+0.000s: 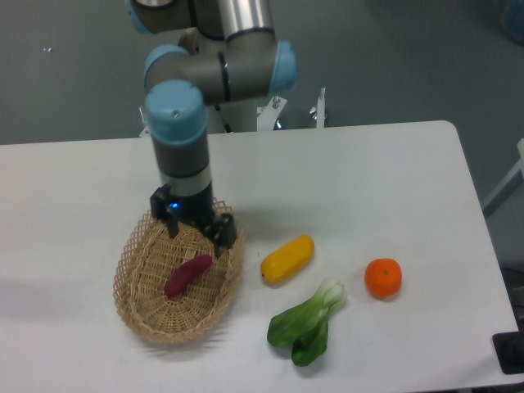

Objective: Pick up the sweet potato from the basket
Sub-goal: 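Lower the gripper into the basket around the sweet potato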

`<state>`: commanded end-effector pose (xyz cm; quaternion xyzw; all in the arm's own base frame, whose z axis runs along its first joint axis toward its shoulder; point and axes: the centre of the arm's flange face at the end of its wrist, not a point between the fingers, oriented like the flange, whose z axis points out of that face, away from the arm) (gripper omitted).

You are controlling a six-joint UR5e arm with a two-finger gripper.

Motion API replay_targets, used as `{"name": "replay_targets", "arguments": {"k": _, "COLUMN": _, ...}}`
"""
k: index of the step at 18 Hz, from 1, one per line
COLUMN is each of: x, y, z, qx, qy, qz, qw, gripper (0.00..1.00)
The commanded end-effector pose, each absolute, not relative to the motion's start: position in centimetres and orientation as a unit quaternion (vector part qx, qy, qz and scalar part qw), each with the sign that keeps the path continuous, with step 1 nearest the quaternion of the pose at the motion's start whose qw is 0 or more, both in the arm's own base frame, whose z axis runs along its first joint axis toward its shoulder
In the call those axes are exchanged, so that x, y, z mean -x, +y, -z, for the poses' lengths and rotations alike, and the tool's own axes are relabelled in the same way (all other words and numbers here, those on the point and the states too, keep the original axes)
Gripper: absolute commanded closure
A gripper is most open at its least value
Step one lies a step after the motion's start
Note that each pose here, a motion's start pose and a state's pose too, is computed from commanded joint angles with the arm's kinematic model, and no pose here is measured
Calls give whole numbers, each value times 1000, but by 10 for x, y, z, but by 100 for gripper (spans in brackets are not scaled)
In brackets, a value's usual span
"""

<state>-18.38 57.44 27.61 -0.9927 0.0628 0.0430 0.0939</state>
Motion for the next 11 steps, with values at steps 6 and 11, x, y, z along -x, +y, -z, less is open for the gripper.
{"name": "replay_targets", "arguments": {"k": 6, "x": 183, "y": 586, "z": -232, "qx": 993, "qy": 82, "qz": -34, "qw": 79, "gripper": 0}}
{"name": "replay_targets", "arguments": {"k": 11, "x": 181, "y": 590, "z": -212, "qx": 994, "qy": 85, "qz": -28, "qw": 64, "gripper": 0}}
